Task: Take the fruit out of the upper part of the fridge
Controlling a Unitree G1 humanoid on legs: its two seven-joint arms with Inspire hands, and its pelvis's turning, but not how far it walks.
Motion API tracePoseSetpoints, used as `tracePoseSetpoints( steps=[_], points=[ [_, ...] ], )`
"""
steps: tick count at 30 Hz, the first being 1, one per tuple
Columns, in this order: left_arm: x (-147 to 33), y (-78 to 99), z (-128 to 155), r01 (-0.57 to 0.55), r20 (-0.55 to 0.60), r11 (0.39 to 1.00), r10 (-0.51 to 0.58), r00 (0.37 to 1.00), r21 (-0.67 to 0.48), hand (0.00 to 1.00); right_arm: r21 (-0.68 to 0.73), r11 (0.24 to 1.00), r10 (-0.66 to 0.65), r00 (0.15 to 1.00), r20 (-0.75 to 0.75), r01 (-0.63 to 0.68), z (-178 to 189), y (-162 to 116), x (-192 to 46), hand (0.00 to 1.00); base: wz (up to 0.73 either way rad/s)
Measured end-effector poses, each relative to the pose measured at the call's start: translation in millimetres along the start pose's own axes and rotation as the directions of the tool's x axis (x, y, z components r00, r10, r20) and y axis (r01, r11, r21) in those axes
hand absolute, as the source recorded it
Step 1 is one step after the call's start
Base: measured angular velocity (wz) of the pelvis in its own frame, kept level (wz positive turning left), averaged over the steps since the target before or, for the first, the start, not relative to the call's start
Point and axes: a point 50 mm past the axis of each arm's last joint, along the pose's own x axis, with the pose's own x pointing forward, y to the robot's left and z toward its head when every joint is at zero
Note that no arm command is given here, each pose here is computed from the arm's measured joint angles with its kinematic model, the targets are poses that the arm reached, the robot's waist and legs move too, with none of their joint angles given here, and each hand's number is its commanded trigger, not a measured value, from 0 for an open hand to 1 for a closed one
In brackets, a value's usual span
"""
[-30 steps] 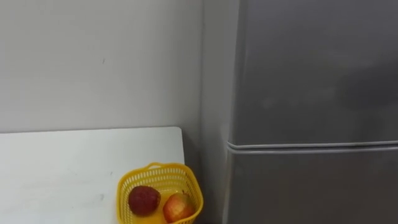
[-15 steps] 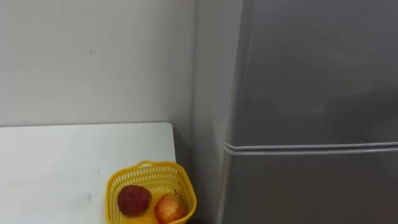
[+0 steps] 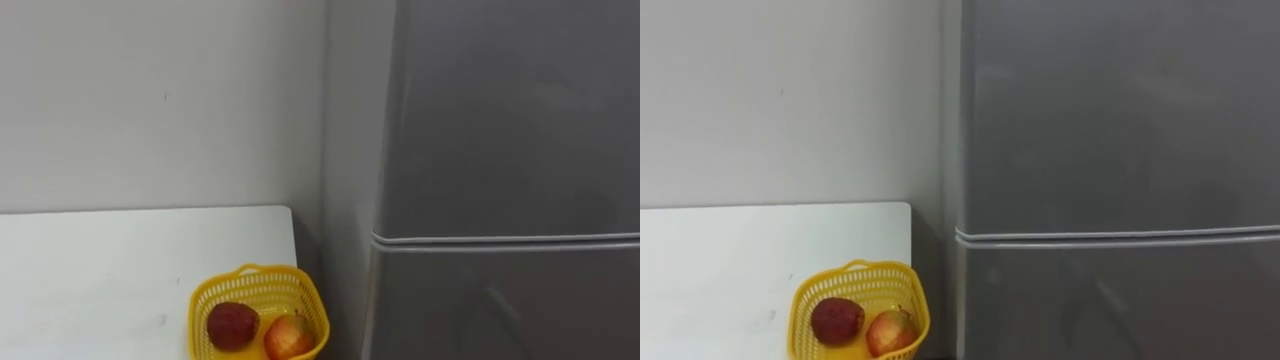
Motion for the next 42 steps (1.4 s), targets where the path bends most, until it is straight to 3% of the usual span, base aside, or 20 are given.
tracePoseSetpoints(
  steps=[8, 16, 24, 42],
  points=[
    [-0.8, -2.8, -5.8, 0.023, -0.02, 1.0, -0.023, 1.0, 0.015, 0.0, -0.011, 0.993, 0.113, 0.977, -0.181, -0.116, -33.7, 18.8, -3.3, 0.0, 0.03],
    [-1.3, -6.7, -10.7, 0.055, -0.072, 0.998, -0.053, 0.996, 0.037, 0.0, -0.033, 0.943, 0.283, 0.851, -0.442, -0.331, -81.8, 40.3, -27.1, 0.0, 0.09],
    [-2.0, -14.0, -9.9, 0.093, -0.075, 0.995, -0.09, 0.993, 0.032, 0.0, 0.044, 0.912, 0.382, 0.805, -0.454, -0.407, -75.3, 58.0, -31.2, 0.0, 0.01],
    [-2.4, -23.2, -4.1, 0.171, -0.099, 0.984, -0.166, 0.981, 0.047, 0.0, -0.005, 0.858, 0.448, 0.752, -0.483, -0.514, -78.8, 64.1, -36.7, 0.0, 0.0]
  ],
)
